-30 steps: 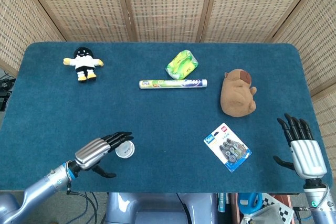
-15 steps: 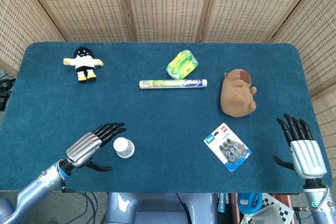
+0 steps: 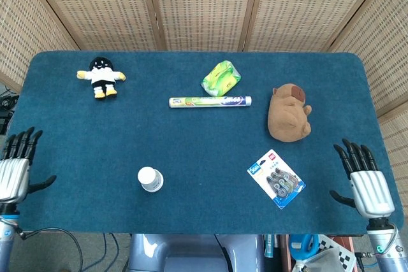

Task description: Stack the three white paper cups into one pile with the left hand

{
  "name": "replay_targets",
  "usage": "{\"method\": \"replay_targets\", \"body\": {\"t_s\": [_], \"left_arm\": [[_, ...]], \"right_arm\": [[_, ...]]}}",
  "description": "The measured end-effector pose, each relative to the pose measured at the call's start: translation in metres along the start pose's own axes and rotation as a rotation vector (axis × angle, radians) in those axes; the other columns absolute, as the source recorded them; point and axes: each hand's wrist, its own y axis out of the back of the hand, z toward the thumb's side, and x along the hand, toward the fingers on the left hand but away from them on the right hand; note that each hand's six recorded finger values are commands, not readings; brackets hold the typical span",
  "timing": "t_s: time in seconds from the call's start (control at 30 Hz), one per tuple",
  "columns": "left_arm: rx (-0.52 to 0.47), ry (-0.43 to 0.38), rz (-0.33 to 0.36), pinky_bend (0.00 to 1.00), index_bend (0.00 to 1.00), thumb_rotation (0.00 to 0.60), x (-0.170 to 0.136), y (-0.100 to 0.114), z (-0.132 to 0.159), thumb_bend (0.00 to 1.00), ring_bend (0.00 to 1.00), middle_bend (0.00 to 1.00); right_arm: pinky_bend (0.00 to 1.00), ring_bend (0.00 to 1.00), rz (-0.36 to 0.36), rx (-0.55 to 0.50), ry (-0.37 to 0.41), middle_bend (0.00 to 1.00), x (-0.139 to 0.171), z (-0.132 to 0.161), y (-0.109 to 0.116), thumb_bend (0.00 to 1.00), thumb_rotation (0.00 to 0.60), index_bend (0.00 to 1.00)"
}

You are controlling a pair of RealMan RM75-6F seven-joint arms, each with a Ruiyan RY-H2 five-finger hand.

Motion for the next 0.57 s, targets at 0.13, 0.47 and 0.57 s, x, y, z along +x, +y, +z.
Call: {"method": "replay_targets", "body": {"t_s": [0.13,0.47,0.57], "left_arm": [[-0.009,0.033,0.009,0.0,0.0,0.6,-0.005,0.0042,-0.008,0.11,0.0,0.0],[-0.012,0.004,-0.005,0.0,0.0,0.6,-0.0077,0.0034,-0.0032,0.11,0.0,0.0],[-0.012,0.004,-0.003,0.0,0.0,0.6,-0.0076,0.0039,-0.0036,0.11,0.0,0.0]], "right_arm": [[0.0,0.0,-0.003,-0.004,-0.001,0.0,0.0004,-0.0004,0.0013,0.0,0.6,0.0],[0.0,0.0,-0.007,-0.008,-0.004,0.0,0.0013,-0.0022,0.0033,0.0,0.6,0.0],[0.0,0.0,-0.008,-0.009,-0.003,0.0,0.0014,-0.0021,0.0041,0.0,0.6,0.0]]}}
